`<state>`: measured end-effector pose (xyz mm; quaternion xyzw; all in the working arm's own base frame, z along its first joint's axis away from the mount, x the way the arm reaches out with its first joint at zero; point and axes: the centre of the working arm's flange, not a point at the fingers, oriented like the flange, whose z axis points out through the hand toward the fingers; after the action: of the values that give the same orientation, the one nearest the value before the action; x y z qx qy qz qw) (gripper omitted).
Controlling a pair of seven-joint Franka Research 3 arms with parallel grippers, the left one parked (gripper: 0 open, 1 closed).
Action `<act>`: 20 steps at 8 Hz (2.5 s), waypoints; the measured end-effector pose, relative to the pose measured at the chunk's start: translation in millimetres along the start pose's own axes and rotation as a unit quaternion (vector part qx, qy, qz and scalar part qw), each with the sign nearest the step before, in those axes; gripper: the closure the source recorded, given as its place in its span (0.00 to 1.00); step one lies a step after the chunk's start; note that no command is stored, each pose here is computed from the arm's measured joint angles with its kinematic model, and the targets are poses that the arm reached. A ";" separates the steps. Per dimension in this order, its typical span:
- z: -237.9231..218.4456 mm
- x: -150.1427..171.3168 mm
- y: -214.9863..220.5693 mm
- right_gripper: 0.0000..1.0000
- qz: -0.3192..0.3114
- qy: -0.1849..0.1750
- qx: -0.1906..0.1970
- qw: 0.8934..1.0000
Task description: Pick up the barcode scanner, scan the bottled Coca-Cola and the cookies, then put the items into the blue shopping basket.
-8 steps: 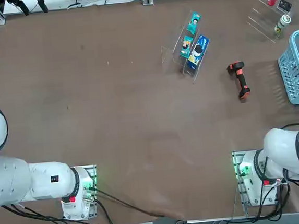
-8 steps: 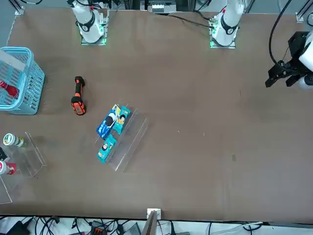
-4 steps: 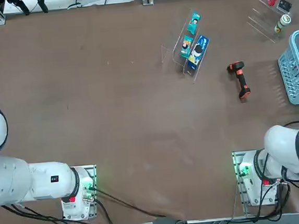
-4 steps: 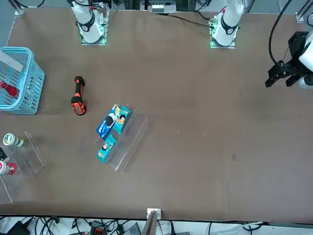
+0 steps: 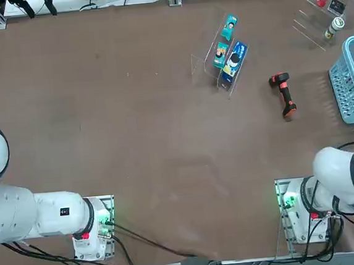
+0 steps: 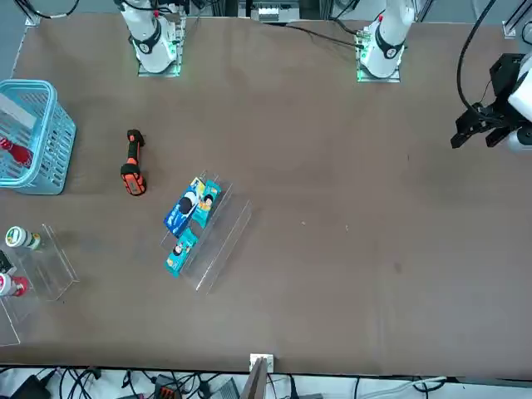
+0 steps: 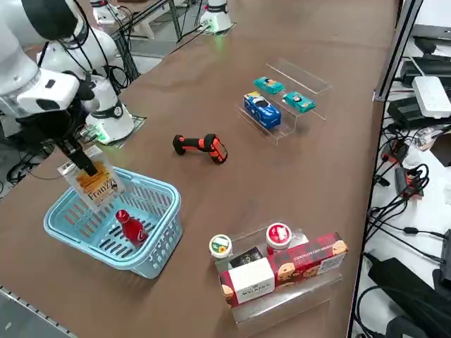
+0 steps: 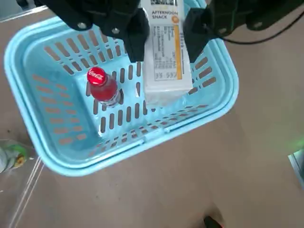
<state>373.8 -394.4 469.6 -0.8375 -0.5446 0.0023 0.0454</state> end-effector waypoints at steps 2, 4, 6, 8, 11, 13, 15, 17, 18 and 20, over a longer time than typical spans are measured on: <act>34.2 -10.0 9.9 0.60 0.000 0.005 0.021 1.000; 62.0 -19.1 16.1 0.60 0.001 0.003 0.021 1.000; 82.7 -28.7 19.5 0.60 -0.003 -0.001 0.016 1.000; 101.7 -39.1 21.5 0.60 -0.003 0.000 0.021 1.000; 120.8 -42.4 25.1 0.60 0.000 0.004 0.025 1.000; 135.8 -42.8 27.7 0.59 0.003 0.011 0.030 0.999; 141.0 -42.5 29.2 0.49 0.003 0.014 0.030 0.999; 143.4 -41.8 29.8 0.10 0.006 0.024 0.028 0.999; 144.1 -41.3 29.6 0.00 0.006 0.027 0.029 0.999; 130.6 -35.5 30.4 0.00 0.006 0.038 0.027 0.999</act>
<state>380.1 -429.5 335.6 -0.8387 -0.5370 -0.0141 0.0889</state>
